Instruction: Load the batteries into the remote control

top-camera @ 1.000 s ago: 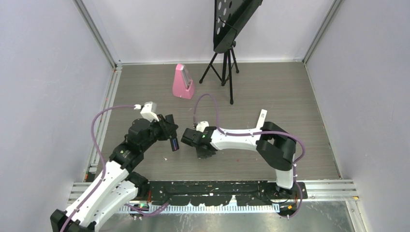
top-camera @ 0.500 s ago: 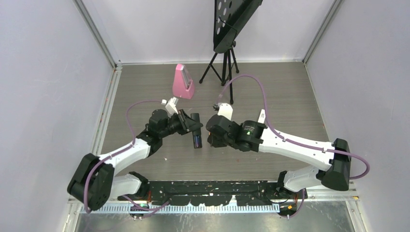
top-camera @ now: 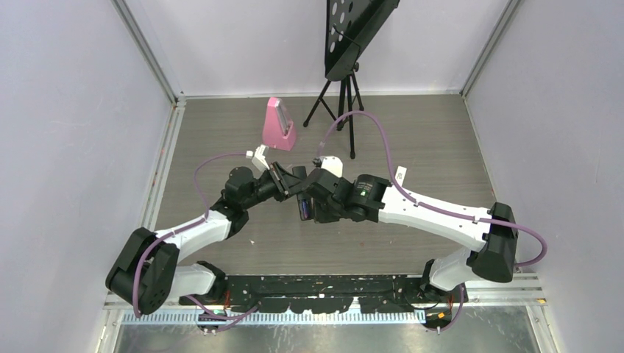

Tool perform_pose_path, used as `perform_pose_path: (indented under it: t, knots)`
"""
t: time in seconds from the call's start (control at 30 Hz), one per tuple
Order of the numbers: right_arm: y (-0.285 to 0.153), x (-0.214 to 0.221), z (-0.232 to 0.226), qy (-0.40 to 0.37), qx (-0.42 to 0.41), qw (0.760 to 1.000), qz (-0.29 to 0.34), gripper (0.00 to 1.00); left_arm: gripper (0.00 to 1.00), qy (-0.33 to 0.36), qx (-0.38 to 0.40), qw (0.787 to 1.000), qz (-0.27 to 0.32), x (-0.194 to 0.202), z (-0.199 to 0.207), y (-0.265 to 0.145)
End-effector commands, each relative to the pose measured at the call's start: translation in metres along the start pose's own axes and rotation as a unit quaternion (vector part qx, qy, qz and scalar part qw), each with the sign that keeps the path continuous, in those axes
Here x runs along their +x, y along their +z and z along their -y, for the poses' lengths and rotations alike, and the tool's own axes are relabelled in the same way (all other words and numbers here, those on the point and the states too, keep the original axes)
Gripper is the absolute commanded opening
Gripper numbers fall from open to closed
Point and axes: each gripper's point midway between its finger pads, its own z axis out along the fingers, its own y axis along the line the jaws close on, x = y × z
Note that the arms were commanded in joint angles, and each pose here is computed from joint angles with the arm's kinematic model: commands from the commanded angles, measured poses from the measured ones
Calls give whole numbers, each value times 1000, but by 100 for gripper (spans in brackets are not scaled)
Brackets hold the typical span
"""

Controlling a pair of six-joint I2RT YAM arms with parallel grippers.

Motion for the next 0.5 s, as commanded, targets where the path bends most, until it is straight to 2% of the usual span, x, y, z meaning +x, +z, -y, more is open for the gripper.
perform_pose_path:
  t: [0.0,0.47]
  knots:
    - [-11,-14,-13,-3,-21,1000,11,1,0,8,44,999,9,-4,24,-4]
    - [-4,-8,-23,-22,-41,999,-6,3,0,-13,54,998,-6,-1,29,-2]
